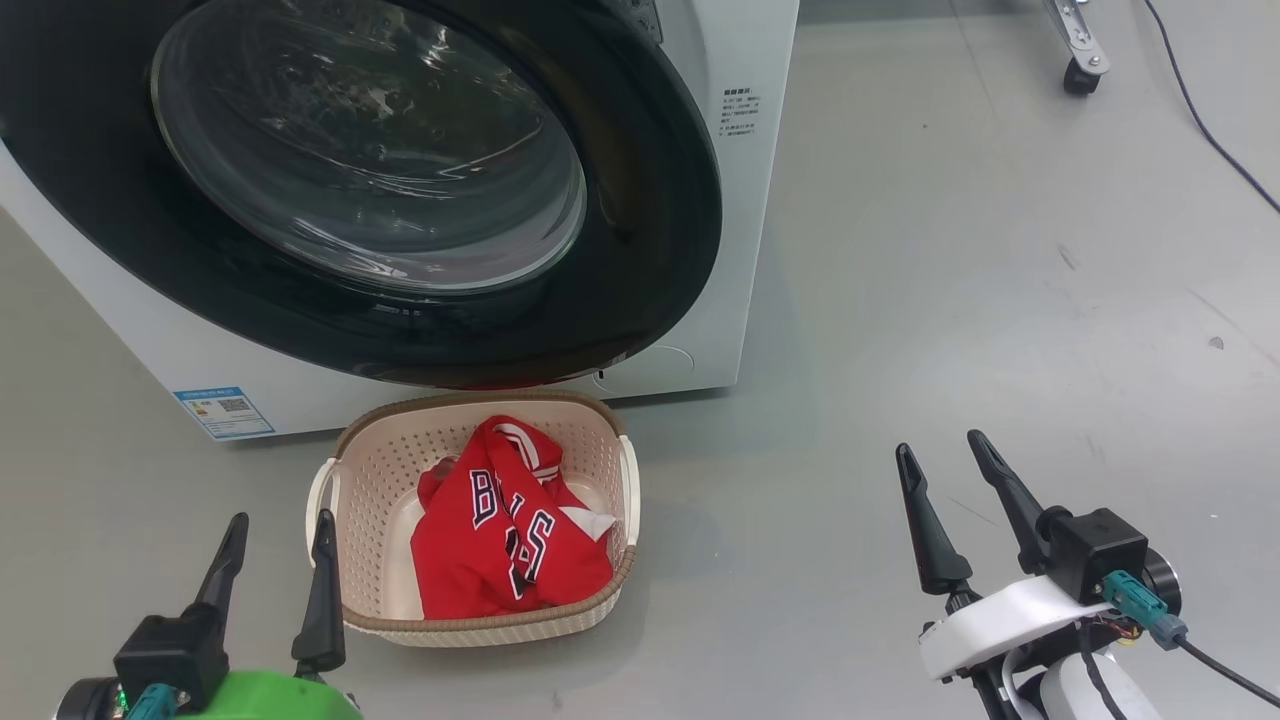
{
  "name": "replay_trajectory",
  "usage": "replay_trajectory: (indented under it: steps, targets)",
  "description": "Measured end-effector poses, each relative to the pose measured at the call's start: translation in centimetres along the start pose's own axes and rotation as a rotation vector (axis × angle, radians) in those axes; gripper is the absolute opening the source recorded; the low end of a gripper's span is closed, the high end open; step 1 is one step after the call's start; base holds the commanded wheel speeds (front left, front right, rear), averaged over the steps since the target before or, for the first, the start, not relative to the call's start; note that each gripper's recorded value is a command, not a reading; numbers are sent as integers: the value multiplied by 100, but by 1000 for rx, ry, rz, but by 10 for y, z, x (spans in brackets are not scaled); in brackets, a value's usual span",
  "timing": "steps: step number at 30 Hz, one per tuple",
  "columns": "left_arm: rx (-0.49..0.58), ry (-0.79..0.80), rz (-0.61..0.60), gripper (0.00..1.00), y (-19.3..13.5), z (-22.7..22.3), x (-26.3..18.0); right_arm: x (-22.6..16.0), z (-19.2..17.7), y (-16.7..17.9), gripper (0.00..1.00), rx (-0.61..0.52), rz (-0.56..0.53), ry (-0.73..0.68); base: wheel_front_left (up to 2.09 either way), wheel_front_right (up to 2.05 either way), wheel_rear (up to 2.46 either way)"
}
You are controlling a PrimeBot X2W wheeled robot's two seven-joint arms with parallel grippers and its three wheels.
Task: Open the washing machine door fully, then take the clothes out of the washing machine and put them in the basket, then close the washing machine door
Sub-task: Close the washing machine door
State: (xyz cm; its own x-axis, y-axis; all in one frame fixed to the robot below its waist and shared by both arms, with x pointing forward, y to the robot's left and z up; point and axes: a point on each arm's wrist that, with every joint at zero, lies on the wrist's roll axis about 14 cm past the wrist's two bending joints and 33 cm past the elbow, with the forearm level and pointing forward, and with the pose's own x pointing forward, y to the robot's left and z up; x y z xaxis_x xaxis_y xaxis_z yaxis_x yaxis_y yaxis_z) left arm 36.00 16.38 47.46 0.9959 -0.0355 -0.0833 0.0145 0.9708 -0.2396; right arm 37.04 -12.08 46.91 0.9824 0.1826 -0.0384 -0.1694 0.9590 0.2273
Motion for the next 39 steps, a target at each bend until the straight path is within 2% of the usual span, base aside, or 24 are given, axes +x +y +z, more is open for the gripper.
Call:
replay_trajectory:
  steps: [8, 9, 10, 11, 12, 39]
  targets:
    - [3, -5, 0, 100, -2, -1, -1, 0, 2, 0, 100, -1, 0, -6, 0, 0, 0]
    - [2, -5, 2, 100, -2, -1, -1, 0, 2, 0, 95, -1, 0, -7, 0, 0, 0]
    - [0, -4, 3, 100, -2, -1, -1, -1, 3, 0, 70, -1, 0, -8, 0, 0, 0]
    - [-1, -4, 3, 100, -2, -1, -2, -1, 3, 0, 5, -1, 0, -9, 0, 0, 0]
    - [-2, -3, 2, 100, -3, -2, -2, -1, 3, 0, 0, 0, 0, -10, 0, 0, 0]
    - [10, -18, 3, 100, -6, -1, -8, -4, -1, 3, 0, -2, 9, 4, 0, 0, 0]
